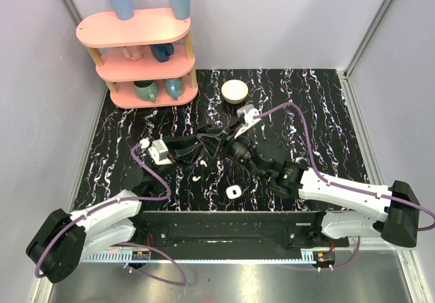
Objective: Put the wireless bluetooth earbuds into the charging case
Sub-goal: Insert the left earbud into the left side groove of the charging case, then close the charging case with the earbuds.
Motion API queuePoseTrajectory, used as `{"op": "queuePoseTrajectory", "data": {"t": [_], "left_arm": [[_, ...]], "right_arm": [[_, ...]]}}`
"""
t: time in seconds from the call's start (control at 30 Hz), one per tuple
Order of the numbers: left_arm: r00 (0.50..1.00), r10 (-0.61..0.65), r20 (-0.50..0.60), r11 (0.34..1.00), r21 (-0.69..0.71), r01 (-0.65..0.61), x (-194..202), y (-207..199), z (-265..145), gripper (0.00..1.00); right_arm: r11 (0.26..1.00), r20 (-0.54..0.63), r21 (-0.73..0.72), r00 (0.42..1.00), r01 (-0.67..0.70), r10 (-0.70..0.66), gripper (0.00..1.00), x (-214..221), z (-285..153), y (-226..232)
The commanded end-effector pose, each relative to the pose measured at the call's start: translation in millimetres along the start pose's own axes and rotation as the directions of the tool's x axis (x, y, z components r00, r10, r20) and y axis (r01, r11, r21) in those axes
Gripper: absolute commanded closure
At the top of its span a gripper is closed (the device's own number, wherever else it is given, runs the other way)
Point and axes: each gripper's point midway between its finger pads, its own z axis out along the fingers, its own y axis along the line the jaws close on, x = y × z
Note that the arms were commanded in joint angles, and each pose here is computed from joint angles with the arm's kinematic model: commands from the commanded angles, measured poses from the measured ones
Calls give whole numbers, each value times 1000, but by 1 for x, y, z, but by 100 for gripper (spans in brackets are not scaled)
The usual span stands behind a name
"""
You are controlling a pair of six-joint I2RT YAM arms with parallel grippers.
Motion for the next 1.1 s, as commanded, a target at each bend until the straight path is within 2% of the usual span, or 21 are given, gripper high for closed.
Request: {"op": "queuePoseTrajectory", "data": {"t": [0.0,0.43,0.5,0.6,0.67,0.8,0.9,0.97,1.07], "left_arm": [[958,86,273,995,33,-98,-71,-12,1,100],[969,87,232,995,34,-97,-58,-11,-1,100],[972,94,214,993,46,-107,-53,-13,-1,100],[976,111,185,988,88,-129,-46,-19,-1,100],[977,127,172,978,145,-153,-43,-29,-2,100],[978,150,143,957,228,-180,-39,-42,-1,100],[976,168,137,940,275,-200,-37,-50,0,100],[977,168,135,933,299,-202,-39,-55,1,100],[980,174,100,919,341,-198,-34,-60,3,100]], "right_arm": [[999,77,30,997,20,-22,49,-34,-1,-1],[999,154,25,987,38,-41,43,-67,-15,4],[996,168,87,985,23,-38,41,-75,-16,-6],[974,143,225,988,22,-55,29,-80,-14,-25],[945,64,320,993,70,-95,24,-71,-15,-43],[926,-39,360,993,114,-108,21,-72,-5,-51],[940,-86,335,996,66,-39,21,-67,-3,-51],[918,-131,396,991,30,24,21,-61,-4,-68],[936,-231,352,970,13,74,21,-51,3,-60]]}}
